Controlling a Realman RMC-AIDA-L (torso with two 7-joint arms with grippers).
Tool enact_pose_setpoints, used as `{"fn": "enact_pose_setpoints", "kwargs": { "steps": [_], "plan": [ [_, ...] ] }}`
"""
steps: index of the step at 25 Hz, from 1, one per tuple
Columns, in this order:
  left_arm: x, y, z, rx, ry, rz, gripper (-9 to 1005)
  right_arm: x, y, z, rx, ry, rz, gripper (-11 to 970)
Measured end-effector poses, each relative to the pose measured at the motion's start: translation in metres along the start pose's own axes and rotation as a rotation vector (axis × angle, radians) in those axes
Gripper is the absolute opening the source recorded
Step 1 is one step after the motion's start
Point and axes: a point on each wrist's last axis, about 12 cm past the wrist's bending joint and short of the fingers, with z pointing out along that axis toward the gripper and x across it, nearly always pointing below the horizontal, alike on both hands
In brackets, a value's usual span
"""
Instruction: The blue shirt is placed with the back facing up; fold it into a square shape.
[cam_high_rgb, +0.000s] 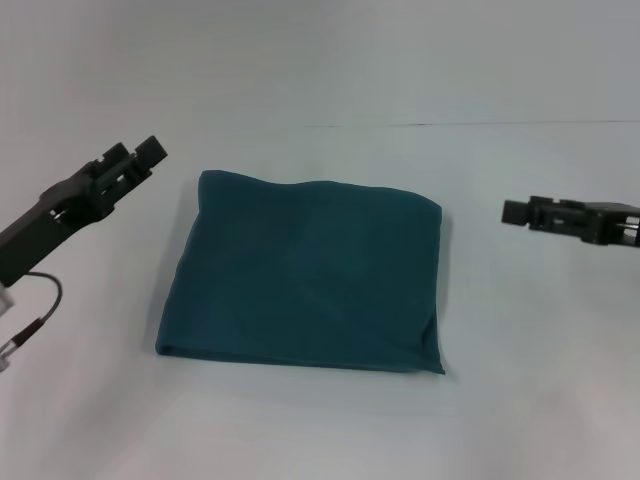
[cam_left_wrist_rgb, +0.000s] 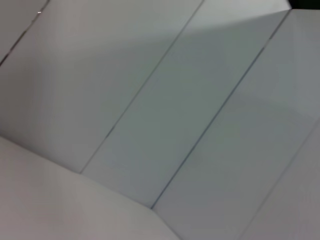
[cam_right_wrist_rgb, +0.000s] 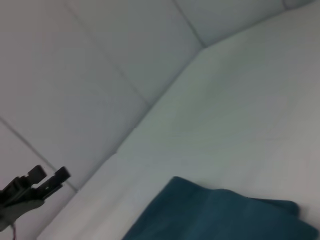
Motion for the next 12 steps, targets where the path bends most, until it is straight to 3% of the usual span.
{"fn": "enact_pose_setpoints", "kwargs": {
  "steps": [7,12],
  "plan": [
    [-0.003,-0.008,-0.023,0.066,0.004,0.043,875,0.002,0.007,-0.001,-0.063,0.001,-0.065,921],
    [-0.002,-0.01,-0.03,0.079,0.016,0.05,875,0.001,0.007,-0.003,-0.061,-0.009,-0.077,921]
  ]
}}
